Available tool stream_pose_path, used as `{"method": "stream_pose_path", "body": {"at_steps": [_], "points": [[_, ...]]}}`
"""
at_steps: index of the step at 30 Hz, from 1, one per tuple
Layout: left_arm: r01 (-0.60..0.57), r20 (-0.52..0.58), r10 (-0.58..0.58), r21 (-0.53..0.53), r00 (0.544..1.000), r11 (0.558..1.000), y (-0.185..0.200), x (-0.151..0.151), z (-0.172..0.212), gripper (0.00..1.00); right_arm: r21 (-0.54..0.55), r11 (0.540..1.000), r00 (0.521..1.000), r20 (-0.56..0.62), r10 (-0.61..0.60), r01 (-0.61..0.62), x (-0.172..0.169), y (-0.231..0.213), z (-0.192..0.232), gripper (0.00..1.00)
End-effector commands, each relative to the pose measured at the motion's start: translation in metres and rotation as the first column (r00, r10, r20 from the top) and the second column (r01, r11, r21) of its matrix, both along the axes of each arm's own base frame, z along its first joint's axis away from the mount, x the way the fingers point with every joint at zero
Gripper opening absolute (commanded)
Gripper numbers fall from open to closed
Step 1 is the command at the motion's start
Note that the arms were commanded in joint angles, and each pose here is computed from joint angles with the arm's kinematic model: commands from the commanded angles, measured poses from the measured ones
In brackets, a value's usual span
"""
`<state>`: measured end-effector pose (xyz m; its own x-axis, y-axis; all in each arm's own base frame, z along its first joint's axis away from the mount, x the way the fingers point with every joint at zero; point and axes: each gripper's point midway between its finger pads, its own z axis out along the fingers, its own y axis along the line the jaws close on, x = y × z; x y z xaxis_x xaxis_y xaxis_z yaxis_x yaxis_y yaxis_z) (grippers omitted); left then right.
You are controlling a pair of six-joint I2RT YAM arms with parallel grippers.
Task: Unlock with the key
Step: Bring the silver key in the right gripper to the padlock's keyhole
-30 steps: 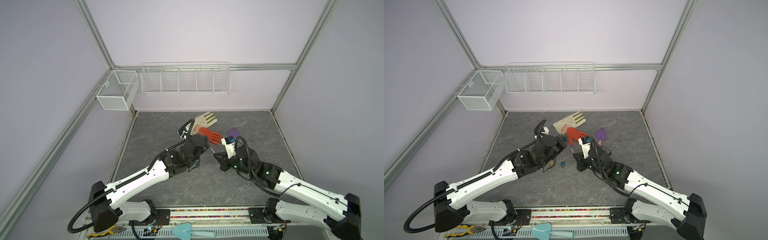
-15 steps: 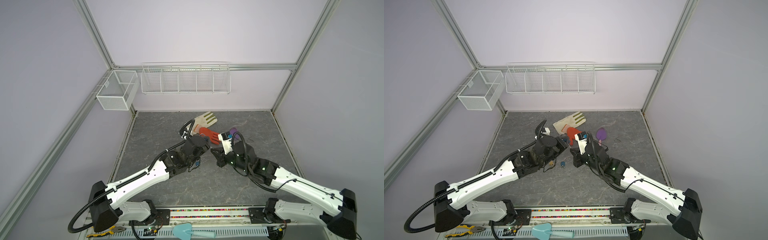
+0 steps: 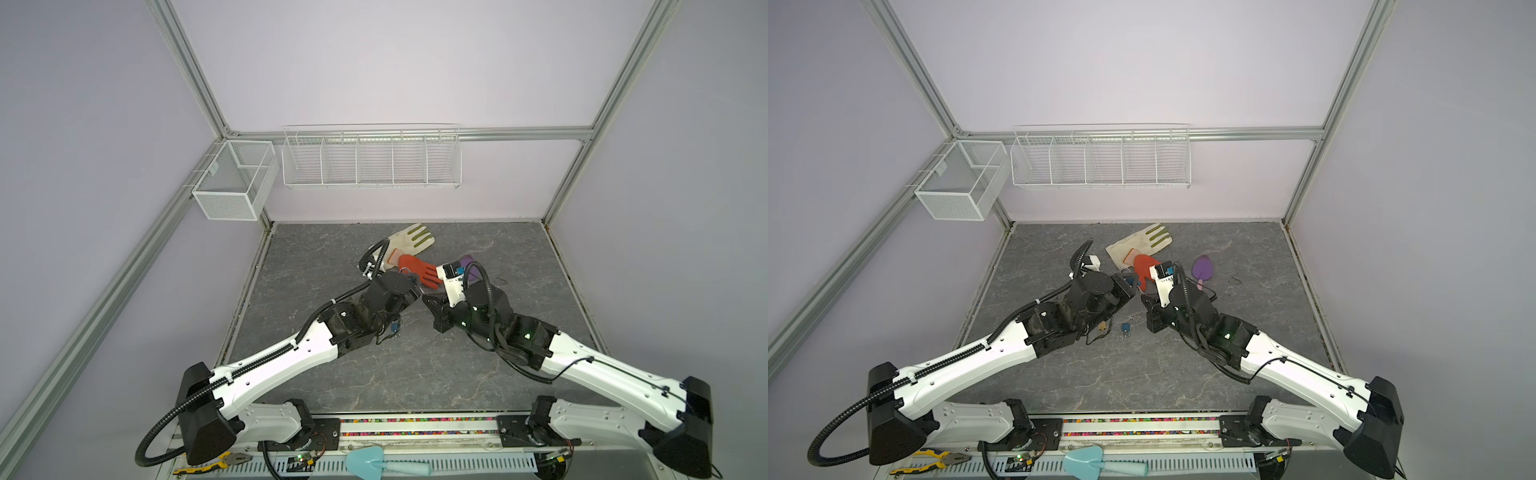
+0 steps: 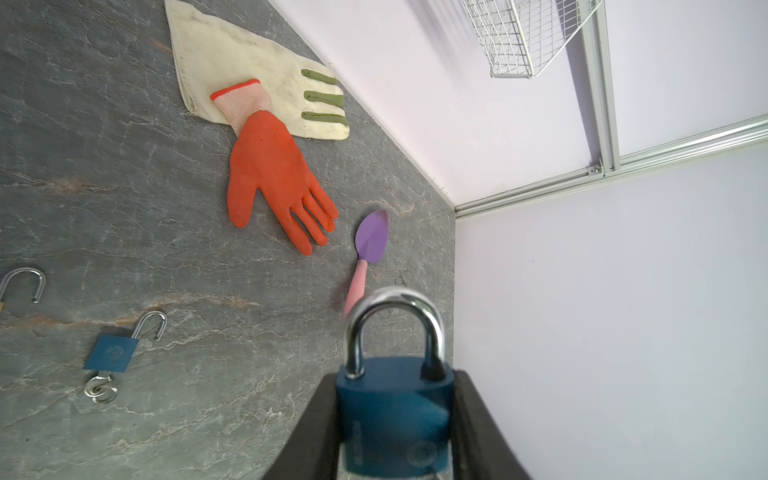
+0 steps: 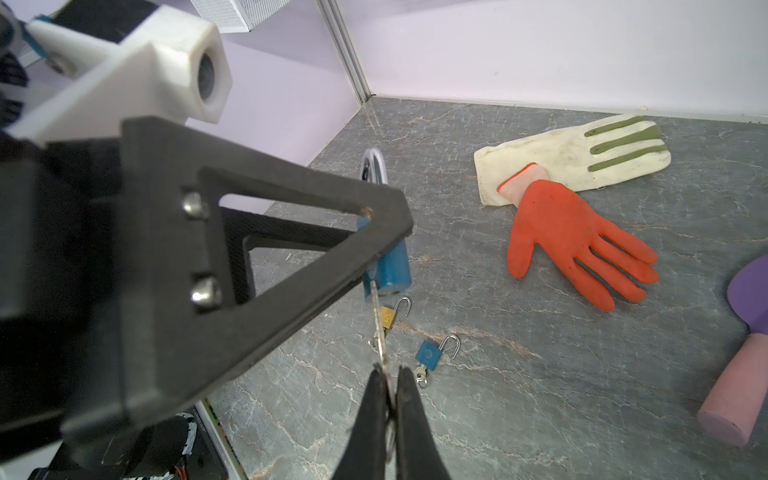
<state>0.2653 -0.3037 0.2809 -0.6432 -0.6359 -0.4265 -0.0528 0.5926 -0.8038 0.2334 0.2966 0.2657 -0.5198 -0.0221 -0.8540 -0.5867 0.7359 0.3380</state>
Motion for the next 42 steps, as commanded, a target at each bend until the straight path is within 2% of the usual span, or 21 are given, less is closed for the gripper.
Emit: {"method": "stream_pose_path", "body": {"at_steps": [1, 14, 21, 33, 42], "points": [[-0.027, 0.042, 0.028, -0.036, 0.999, 0.999, 0.007, 0.003, 0.016, 0.0, -0.028, 1.0, 1.0, 0.013, -0.003, 0.003, 0.002, 0.001, -0.003, 0.06], [-0.03, 0.041, 0.032, -0.049, 0.999, 0.998, 0.01, 0.005, 0.018, 0.0, -0.04, 0.999, 1.0, 0.005, -0.009, 0.009, 0.005, 0.001, -0.01, 0.06], [-0.001, 0.041, 0.004, -0.072, 0.999, 0.997, 0.003, 0.005, 0.019, 0.0, -0.03, 0.999, 1.0, 0.01, -0.01, 0.01, 0.011, 0.005, -0.005, 0.06], [0.001, 0.031, 0.0, -0.044, 1.0, 0.999, 0.002, 0.007, 0.011, 0.0, 0.01, 1.0, 1.0, 0.026, 0.005, -0.005, 0.006, 0.003, 0.013, 0.06], [0.02, 0.027, -0.018, -0.055, 0.999, 0.998, -0.002, 0.006, 0.012, 0.0, 0.018, 1.0, 1.0, 0.011, 0.0, 0.0, 0.008, 0.005, 0.011, 0.06]]}}
